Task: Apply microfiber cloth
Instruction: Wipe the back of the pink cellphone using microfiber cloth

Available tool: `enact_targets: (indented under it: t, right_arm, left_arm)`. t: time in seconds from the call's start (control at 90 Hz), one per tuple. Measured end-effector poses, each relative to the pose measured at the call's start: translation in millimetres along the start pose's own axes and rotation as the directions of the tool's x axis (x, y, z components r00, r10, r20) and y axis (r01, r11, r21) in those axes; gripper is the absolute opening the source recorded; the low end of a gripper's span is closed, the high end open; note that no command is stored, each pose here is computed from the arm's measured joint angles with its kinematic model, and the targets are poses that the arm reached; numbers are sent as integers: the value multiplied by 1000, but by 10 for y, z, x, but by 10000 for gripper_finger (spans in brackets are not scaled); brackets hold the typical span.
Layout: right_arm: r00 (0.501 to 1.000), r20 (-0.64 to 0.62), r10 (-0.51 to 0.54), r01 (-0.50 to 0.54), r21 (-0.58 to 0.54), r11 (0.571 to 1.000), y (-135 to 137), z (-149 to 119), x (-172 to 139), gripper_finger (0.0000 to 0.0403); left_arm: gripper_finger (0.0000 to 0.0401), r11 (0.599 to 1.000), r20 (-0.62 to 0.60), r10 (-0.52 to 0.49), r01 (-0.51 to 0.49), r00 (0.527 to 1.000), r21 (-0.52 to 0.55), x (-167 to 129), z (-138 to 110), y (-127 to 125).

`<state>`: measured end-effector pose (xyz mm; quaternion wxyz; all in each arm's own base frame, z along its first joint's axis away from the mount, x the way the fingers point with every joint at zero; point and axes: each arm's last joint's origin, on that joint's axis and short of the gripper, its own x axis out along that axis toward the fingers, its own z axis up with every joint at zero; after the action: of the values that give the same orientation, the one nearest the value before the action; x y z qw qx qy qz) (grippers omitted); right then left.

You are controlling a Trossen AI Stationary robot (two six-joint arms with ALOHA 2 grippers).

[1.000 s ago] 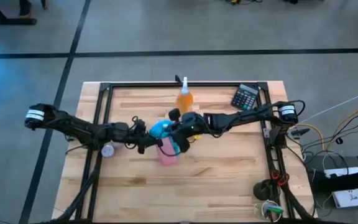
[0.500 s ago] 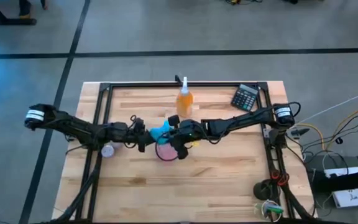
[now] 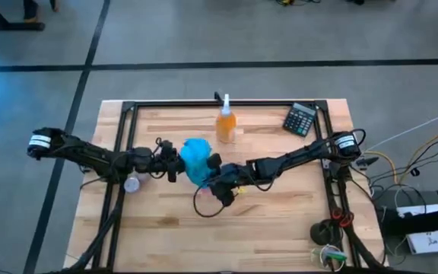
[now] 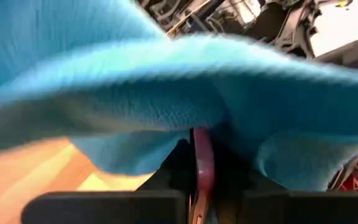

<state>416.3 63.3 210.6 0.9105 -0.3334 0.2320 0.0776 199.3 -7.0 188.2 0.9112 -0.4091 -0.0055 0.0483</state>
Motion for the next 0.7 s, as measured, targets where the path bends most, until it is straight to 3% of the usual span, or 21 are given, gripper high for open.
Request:
enact_targets:
  t: [0.244, 0.433, 0.7]
  right_arm:
    - [987, 58, -153, 154, -21, 988, -203, -23, 75, 0]
    - [991, 81, -105, 107, -27, 994, -151, -79, 123, 0]
    - [999, 33, 1, 1, -47, 999, 187, -41, 97, 0]
  left_arm:
    - [15, 999, 24, 12, -11, 1000, -50, 21, 13, -2]
    - [15, 1000, -8, -10, 9, 1000, -22, 49, 29, -48]
    - [15, 1000, -27, -20, 20, 999, -19, 9, 53, -68]
